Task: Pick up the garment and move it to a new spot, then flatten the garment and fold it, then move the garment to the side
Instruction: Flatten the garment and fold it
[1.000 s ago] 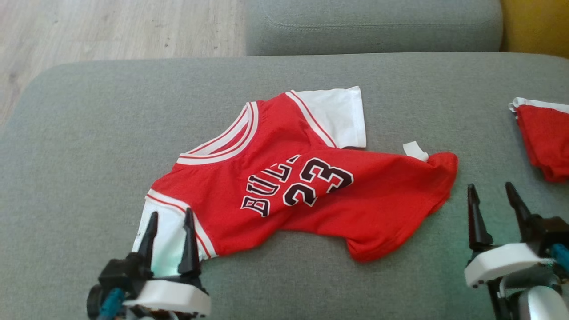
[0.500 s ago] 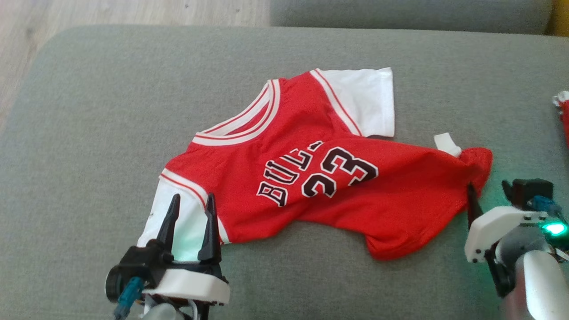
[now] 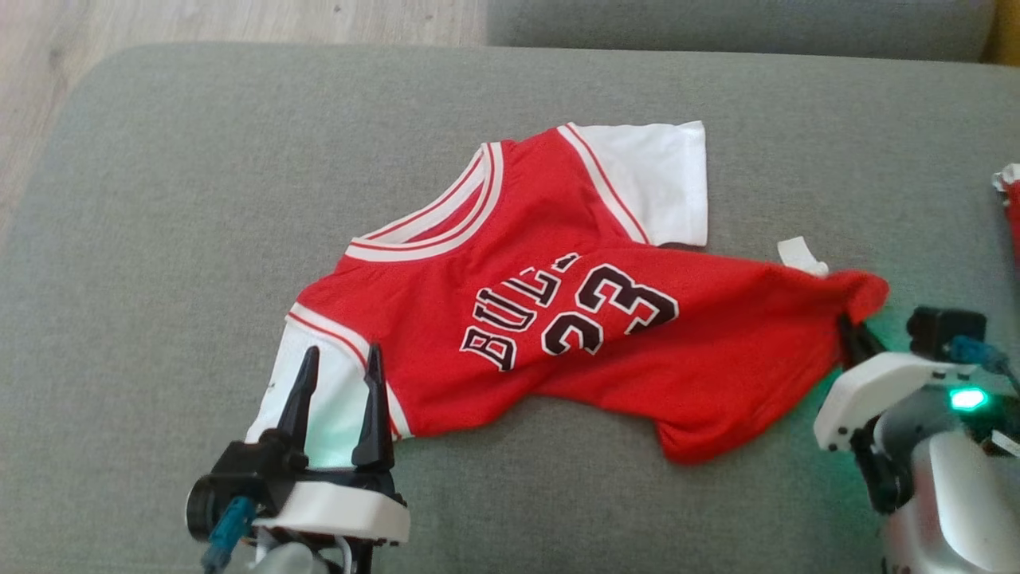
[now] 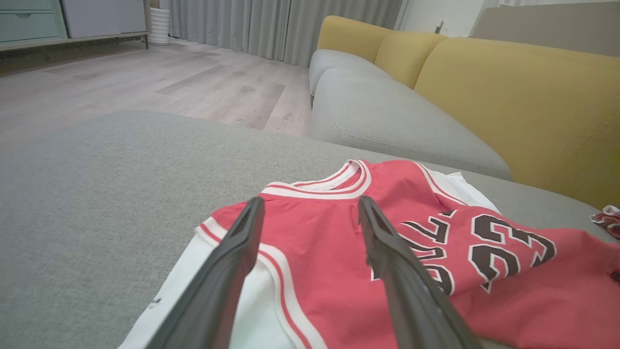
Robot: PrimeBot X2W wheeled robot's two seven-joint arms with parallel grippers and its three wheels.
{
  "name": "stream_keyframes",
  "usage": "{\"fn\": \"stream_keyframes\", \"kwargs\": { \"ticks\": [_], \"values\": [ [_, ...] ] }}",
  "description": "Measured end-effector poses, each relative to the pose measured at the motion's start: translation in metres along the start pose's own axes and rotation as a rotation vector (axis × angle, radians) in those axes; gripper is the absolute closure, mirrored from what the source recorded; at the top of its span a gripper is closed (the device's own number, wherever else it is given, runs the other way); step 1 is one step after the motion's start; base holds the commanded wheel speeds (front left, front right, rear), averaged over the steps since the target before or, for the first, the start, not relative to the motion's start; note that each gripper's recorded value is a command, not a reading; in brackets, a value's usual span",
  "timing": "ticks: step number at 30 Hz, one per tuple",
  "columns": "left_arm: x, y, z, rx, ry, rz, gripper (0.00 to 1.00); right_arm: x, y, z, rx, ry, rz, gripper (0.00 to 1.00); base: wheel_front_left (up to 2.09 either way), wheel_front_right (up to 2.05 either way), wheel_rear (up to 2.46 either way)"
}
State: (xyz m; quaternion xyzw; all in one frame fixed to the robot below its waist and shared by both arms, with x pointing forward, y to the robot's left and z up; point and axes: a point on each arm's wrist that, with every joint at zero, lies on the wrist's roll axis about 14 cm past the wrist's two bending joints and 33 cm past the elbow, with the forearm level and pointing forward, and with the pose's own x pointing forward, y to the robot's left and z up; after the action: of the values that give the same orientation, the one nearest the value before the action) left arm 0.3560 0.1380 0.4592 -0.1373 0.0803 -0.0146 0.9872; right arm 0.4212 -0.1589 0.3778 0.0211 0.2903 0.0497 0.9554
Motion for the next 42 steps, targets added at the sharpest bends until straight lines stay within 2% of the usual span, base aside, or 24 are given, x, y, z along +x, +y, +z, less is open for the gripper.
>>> {"fn": "stream_keyframes", "kwargs": {
  "ticks": [5,10,18,23,26,29,33,35,36,37,42],
  "values": [
    [0.000,-0.005,0.006,0.001,-0.019,-0.016,0.00,-0.014,-0.003,0.054,-0.030,-0.192,-0.011,1.00,0.00,0.00,0.00],
    [-0.003,-0.009,0.013,0.007,-0.044,-0.028,0.00,-0.047,0.002,0.117,-0.076,-0.406,-0.012,1.00,0.00,0.00,0.00],
    [-0.007,-0.009,0.014,0.000,-0.048,-0.027,0.00,-0.092,0.011,0.147,-0.134,-0.525,-0.008,1.00,0.00,0.00,0.00],
    [-0.007,-0.006,0.013,-0.011,-0.048,-0.009,0.00,-0.122,0.038,0.191,-0.177,-0.681,0.048,1.00,0.00,0.00,0.00],
    [-0.007,-0.004,0.012,-0.015,-0.046,-0.001,0.00,-0.128,0.050,0.198,-0.190,-0.701,0.076,1.00,0.00,0.00,0.00],
    [-0.006,-0.004,0.010,-0.018,-0.040,-0.002,0.00,-0.121,0.054,0.198,-0.206,-0.678,0.079,1.00,0.00,0.00,0.00],
    [-0.003,-0.003,0.008,-0.014,-0.035,0.001,0.00,-0.092,0.057,0.207,-0.219,-0.644,0.086,1.00,0.00,0.00,0.00],
    [-0.001,-0.003,0.006,-0.014,-0.032,0.002,0.00,-0.074,0.056,0.217,-0.230,-0.631,0.083,1.00,0.00,0.00,0.00],
    [0.001,-0.002,0.006,-0.017,-0.032,0.006,0.00,-0.052,0.048,0.227,-0.251,-0.608,0.057,1.00,0.00,0.00,0.00],
    [0.001,-0.002,0.006,-0.017,-0.032,0.006,0.00,-0.052,0.048,0.227,-0.251,-0.608,0.057,1.00,0.00,0.00,0.00],
    [0.012,-0.001,0.011,-0.025,-0.051,0.014,0.00,0.012,0.023,0.233,-0.290,-0.505,-0.013,1.00,0.00,0.00,0.00]
  ]
}}
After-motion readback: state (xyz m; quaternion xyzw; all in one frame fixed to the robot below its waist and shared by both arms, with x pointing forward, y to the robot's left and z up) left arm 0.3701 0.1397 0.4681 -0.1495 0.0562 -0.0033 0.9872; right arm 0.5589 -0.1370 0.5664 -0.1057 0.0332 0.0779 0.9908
